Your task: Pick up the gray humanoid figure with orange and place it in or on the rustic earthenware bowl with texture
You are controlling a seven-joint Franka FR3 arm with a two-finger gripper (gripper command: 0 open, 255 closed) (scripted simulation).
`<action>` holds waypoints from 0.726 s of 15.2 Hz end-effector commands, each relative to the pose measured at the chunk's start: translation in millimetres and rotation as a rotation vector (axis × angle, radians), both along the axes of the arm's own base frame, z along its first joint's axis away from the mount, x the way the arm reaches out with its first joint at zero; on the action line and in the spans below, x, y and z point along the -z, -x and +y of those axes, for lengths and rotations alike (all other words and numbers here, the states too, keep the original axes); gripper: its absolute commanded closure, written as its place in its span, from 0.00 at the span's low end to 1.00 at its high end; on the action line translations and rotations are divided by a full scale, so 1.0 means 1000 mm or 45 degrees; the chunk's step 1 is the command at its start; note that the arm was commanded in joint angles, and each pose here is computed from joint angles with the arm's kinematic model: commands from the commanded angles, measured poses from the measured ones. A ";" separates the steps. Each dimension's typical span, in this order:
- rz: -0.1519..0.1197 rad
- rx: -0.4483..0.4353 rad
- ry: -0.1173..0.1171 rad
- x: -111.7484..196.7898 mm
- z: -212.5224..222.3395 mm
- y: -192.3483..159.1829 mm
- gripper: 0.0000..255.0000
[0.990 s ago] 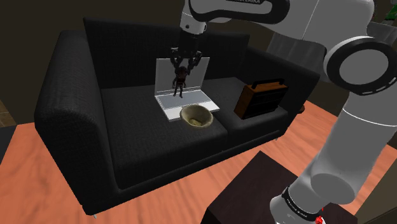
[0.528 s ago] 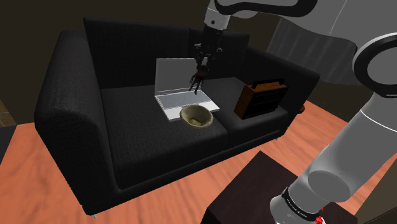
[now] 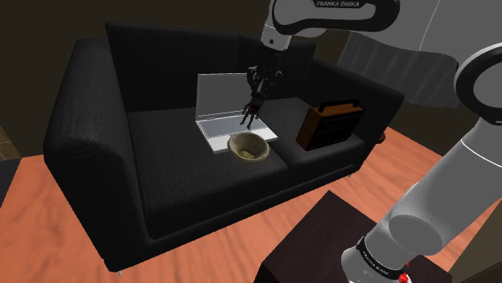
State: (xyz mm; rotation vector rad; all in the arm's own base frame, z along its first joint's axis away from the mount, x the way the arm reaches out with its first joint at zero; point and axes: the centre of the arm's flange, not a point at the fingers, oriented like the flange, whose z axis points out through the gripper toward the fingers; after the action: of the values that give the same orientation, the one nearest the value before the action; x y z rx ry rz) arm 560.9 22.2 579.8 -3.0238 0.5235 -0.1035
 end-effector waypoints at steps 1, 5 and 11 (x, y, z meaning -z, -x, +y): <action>-0.001 0.000 0.000 0.010 0.000 0.000 1.00; -0.001 0.000 0.000 0.032 0.000 0.000 1.00; -0.001 0.000 0.000 0.063 0.000 0.000 1.00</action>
State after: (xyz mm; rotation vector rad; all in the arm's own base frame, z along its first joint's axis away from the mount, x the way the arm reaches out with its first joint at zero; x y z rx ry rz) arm 560.1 22.5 520.9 -3.0238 0.5237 -0.1035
